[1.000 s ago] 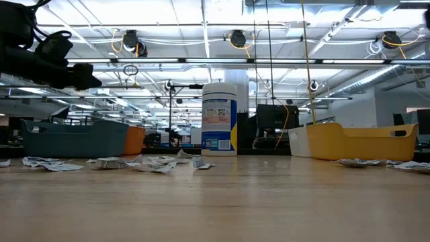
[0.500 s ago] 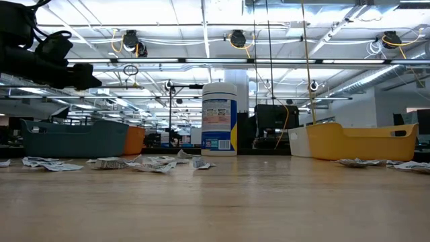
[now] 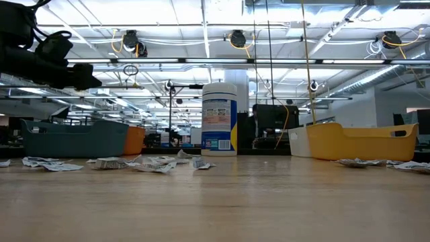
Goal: Pick & Place First Aid Supplies
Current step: Put the black pad into the yellow bin
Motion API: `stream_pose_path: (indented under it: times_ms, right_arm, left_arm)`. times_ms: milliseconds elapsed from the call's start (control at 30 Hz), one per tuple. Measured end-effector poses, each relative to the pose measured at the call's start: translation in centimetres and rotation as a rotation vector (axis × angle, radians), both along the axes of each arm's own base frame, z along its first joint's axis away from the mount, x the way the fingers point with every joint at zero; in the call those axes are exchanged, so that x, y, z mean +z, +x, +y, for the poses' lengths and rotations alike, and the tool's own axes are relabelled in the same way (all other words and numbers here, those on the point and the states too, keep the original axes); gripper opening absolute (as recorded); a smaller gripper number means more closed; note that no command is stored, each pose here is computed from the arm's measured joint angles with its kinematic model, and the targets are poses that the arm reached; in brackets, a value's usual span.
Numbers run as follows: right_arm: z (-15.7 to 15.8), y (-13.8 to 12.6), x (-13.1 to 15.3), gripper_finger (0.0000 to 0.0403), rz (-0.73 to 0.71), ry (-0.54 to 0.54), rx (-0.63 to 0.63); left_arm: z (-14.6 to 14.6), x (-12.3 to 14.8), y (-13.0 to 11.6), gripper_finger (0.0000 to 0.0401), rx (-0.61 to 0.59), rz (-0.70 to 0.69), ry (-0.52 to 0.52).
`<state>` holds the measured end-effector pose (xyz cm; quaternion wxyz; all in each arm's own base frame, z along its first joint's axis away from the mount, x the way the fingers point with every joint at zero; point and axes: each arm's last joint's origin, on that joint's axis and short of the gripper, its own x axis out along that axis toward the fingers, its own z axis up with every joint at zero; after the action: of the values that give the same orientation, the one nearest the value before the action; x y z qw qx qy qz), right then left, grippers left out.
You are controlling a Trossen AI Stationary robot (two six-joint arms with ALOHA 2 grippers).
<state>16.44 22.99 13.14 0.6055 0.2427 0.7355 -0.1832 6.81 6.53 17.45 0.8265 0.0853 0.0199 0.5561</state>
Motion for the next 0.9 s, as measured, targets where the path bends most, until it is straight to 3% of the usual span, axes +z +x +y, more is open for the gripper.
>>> stream_pose_path:
  times_ms: [267,400,767,900]
  right_arm:
    - [0.0,0.3,-0.1,0.0056,-0.021,0.011,0.007]
    - [0.1,0.3,-0.1,0.0011,-0.020,0.007,-0.049]
    - [-0.1,1.2,-0.1,0.0005,-0.039,0.029,-0.128]
    - [-0.9,2.4,-0.2,0.0005,-0.058,0.015,-0.221]
  left_arm:
    - [0.0,0.0,0.0,0.0308,0.000,-0.001,0.000]
    - [0.0,0.0,0.0,0.0308,0.000,0.000,0.000]
    - [0.0,0.0,0.0,0.0308,0.000,0.000,0.000]
    - [0.0,0.0,0.0,0.0308,0.000,0.000,0.000]
